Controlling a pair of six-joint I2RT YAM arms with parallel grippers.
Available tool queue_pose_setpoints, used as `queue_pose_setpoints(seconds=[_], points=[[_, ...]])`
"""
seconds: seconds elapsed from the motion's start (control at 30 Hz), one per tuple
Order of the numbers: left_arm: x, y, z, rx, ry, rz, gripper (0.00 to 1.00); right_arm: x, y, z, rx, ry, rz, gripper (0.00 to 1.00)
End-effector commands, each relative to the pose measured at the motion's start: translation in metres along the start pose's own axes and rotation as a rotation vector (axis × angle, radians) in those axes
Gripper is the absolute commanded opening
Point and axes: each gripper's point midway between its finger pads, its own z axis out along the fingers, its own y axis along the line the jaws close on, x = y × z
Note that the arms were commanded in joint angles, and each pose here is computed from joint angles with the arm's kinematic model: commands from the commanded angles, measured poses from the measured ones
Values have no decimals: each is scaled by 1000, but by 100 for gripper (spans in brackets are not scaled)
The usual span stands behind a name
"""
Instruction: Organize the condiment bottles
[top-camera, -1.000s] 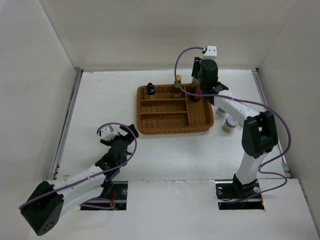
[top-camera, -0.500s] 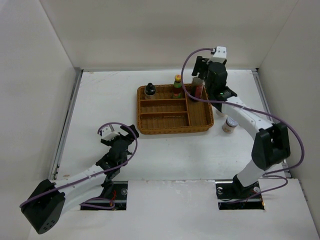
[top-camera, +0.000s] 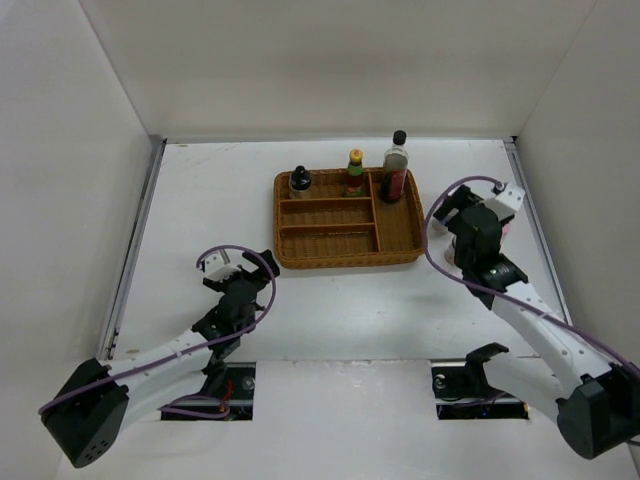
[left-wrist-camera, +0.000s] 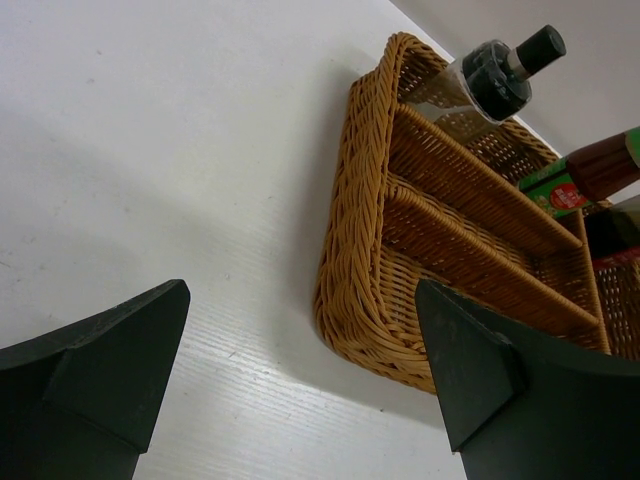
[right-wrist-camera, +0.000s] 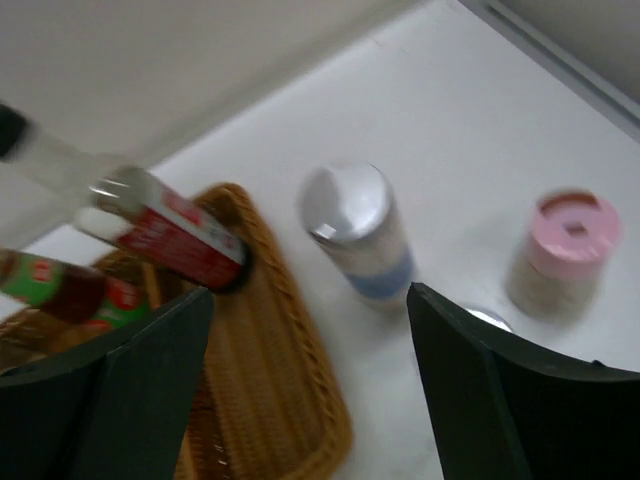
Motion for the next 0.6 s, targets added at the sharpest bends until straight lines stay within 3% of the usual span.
queue_pose_setpoints(seconds=[0.0,0.2,0.37,0.57], points=[[-9,-12,-2,43,-26,-55,100,40,-69,-15,267,73,-31,87],[-7,-14,-3,52,-18,-52,100,49,-111,-29,406,83,-91,94],[-4,-14,-2,48,-10,-42,100,69,-106,-12,354,173,-86,97],[-2,-12,-1,38,-6,-32,100,70,-92,10,255,188,-74,95]])
